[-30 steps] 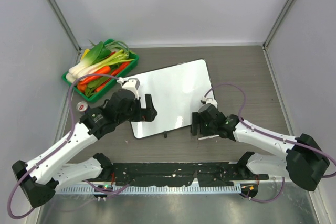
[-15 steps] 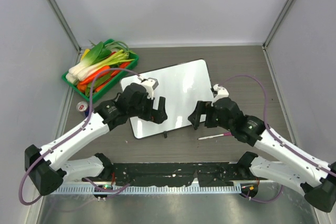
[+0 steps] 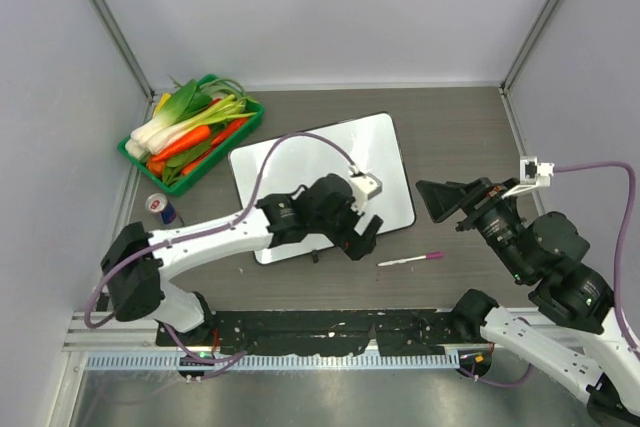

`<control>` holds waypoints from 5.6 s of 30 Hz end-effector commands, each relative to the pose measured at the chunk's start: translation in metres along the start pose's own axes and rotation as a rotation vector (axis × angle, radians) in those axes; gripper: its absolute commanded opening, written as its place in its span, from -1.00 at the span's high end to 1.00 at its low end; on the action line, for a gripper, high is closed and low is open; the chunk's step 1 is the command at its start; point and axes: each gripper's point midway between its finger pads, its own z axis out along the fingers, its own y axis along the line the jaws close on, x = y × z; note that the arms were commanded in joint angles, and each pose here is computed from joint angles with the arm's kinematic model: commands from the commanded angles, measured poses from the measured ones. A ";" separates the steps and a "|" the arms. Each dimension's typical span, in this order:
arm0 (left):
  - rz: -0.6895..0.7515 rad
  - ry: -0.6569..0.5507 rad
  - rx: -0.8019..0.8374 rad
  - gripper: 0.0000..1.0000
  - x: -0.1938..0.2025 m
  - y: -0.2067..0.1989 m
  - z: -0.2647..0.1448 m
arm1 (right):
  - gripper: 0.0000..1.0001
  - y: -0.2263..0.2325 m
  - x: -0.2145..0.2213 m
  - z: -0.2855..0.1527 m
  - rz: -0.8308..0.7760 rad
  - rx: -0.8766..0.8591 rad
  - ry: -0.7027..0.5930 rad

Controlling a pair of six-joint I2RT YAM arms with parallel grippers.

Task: Write a sentence on the whiteboard
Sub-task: Pick up the whiteboard marker without the cap from the center of the board, then pass from the left arm to the right

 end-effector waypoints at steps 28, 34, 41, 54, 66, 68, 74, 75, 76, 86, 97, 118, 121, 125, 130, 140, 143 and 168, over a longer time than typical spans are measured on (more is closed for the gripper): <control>0.438 0.164 0.075 0.06 0.058 -0.056 0.160 | -0.99 -0.033 -0.039 -0.031 -0.031 0.160 -0.149; 0.438 0.229 0.073 0.67 0.080 -0.052 0.163 | -0.99 -0.033 -0.041 -0.030 -0.047 0.172 -0.149; 0.395 0.128 0.149 1.00 0.046 -0.076 0.140 | -0.99 -0.029 -0.045 -0.028 -0.058 0.163 -0.145; 0.139 -0.166 0.307 1.00 -0.070 -0.070 0.039 | -0.99 -0.002 -0.051 -0.019 -0.080 0.082 -0.106; -0.066 -0.316 0.054 1.00 -0.086 0.045 -0.084 | -0.96 0.050 0.034 0.046 -0.105 -0.154 0.233; -0.103 -0.308 0.023 1.00 -0.078 0.056 -0.103 | -0.93 0.061 0.055 0.059 -0.095 -0.225 0.297; -0.223 -0.374 0.090 1.00 -0.079 0.060 -0.158 | -0.77 0.083 0.093 0.085 0.036 -0.429 0.404; -0.246 -0.382 0.117 1.00 -0.080 0.057 -0.162 | -0.72 0.077 0.104 0.085 0.100 -0.448 0.448; -0.264 -0.389 0.146 1.00 -0.081 0.053 -0.166 | -0.70 0.081 0.102 0.091 0.132 -0.501 0.412; -0.376 -0.413 0.325 1.00 -0.090 0.037 -0.169 | -0.54 0.103 0.093 0.092 0.191 -0.754 0.378; -0.375 -0.360 0.419 1.00 -0.092 0.029 -0.161 | -0.42 0.090 0.115 0.113 0.176 -0.706 0.447; -0.381 -0.314 0.488 1.00 -0.086 0.026 -0.151 | -0.03 0.095 0.121 0.113 0.276 -0.807 0.481; -0.378 -0.311 0.498 1.00 -0.086 0.024 -0.151 | 0.05 0.093 0.122 0.113 0.281 -0.807 0.483; -0.379 -0.310 0.503 1.00 -0.085 0.023 -0.152 | 0.13 0.093 0.125 0.113 0.290 -0.809 0.492; -0.381 -0.308 0.508 1.00 -0.084 0.023 -0.151 | 0.25 0.091 0.128 0.113 0.308 -0.815 0.497; -0.383 -0.303 0.505 1.00 -0.081 0.023 -0.150 | 0.49 0.088 0.131 0.111 0.322 -0.805 0.498; -0.383 -0.300 0.509 1.00 -0.081 0.022 -0.151 | 0.48 0.089 0.129 0.112 0.328 -0.807 0.493; -0.374 -0.254 0.490 0.91 -0.073 0.023 -0.150 | 0.97 0.085 0.132 0.115 0.339 -0.782 0.497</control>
